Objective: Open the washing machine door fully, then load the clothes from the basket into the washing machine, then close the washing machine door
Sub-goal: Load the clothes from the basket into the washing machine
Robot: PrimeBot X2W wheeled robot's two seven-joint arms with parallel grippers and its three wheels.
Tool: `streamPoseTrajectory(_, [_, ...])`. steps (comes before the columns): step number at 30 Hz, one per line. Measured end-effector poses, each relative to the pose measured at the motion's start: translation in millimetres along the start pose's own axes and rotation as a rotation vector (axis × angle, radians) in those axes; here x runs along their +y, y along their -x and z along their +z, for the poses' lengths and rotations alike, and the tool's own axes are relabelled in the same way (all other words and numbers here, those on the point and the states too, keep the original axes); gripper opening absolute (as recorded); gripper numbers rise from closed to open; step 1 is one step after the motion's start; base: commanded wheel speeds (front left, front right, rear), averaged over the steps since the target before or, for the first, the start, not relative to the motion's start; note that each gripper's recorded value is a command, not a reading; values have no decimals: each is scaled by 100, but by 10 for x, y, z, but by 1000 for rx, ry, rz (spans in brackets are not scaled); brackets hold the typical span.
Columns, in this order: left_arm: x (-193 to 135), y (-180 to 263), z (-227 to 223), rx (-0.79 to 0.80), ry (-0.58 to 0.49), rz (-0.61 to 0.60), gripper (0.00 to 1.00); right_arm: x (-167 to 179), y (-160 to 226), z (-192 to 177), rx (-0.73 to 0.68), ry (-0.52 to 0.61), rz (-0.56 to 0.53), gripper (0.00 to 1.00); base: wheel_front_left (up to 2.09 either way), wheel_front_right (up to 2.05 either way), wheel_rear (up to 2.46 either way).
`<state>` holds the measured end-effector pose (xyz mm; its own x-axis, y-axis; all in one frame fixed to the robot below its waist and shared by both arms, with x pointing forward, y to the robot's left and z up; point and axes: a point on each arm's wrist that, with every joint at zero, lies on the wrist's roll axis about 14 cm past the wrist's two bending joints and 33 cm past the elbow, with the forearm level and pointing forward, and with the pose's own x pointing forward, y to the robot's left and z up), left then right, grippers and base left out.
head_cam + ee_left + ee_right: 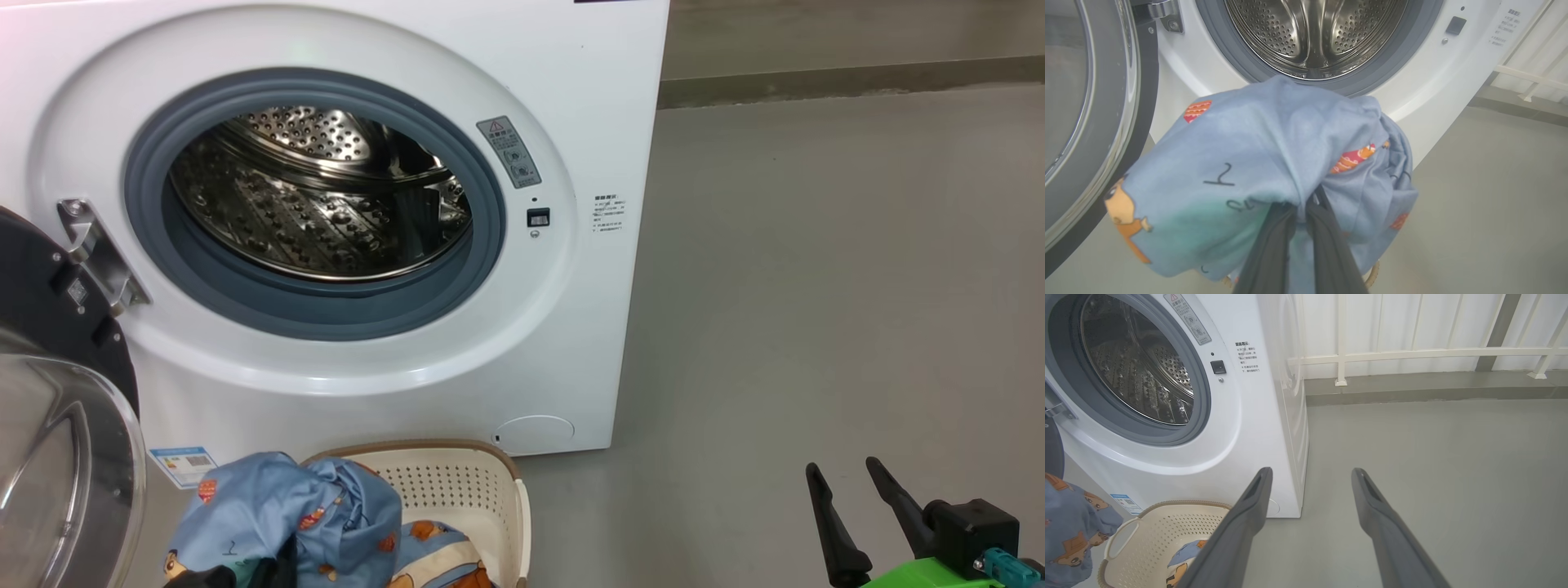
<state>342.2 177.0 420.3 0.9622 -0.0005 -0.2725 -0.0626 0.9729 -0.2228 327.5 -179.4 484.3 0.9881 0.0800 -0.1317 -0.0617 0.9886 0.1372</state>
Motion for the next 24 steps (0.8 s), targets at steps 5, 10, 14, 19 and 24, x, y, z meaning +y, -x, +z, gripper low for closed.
streamPoseTrajectory(5, [-17,-15,-14,11,2,-1,0,7,-1,-17,5,-3,1,100,0,0,0])
streamPoseTrajectory(10, [-55,-40,-69,41,-2,-13,0,-1,-4,-50,16,-6,-3,100,0,0,0])
streamPoseTrajectory(14, [-91,-94,-144,97,17,-21,0,1,-7,-95,31,-11,-5,100,0,0,0])
streamPoseTrajectory(19, [-164,-291,-76,119,2,-48,0,-8,-19,-120,38,-18,-12,100,0,0,0])
streamPoseTrajectory(24, [-226,-601,61,128,-23,-67,0,-44,-94,-113,34,-28,-26,100,0,0,0])
